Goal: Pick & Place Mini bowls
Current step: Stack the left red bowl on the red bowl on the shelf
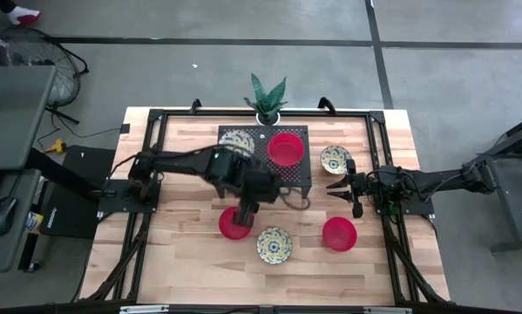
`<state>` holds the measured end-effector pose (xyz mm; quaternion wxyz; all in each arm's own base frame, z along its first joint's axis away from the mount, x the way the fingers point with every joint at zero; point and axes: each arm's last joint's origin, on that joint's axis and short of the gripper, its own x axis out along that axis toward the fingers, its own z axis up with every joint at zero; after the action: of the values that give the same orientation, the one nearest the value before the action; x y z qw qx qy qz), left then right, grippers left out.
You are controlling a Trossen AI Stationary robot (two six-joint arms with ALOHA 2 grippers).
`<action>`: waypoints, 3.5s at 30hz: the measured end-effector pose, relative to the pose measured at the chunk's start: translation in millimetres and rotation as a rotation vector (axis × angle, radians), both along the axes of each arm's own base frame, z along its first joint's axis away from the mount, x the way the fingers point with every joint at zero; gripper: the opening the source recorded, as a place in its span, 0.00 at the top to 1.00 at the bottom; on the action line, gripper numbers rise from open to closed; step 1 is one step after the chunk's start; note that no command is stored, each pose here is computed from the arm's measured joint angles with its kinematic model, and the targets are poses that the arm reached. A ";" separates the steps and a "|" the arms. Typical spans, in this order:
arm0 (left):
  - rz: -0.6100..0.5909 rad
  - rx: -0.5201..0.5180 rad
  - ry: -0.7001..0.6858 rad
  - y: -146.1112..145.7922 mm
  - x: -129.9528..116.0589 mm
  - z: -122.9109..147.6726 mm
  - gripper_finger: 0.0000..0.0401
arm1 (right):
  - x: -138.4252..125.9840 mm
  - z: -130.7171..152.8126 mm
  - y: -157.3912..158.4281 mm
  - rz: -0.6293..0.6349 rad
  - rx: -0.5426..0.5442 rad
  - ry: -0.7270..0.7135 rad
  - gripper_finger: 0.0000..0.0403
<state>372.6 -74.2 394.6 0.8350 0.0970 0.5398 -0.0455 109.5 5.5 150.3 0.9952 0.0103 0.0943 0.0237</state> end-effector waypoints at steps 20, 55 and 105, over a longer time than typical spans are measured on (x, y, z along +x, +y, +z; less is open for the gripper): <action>0.104 -0.001 0.072 -92.4 -16.6 -49.9 0.60 | 0.0 -0.1 0.0 0.000 0.000 0.000 0.82; 0.249 -0.037 0.170 -106.8 -17.5 -174.3 0.60 | 0.0 -0.1 0.0 0.000 0.000 0.001 0.82; -0.144 -0.147 0.066 -76.1 -85.9 -172.6 0.60 | 0.0 -0.1 0.0 0.000 0.000 0.001 0.82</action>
<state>286.7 -150.3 222.0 0.8161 0.0724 0.5540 -0.1480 109.6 5.5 150.2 0.9952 0.0102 0.0946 0.0237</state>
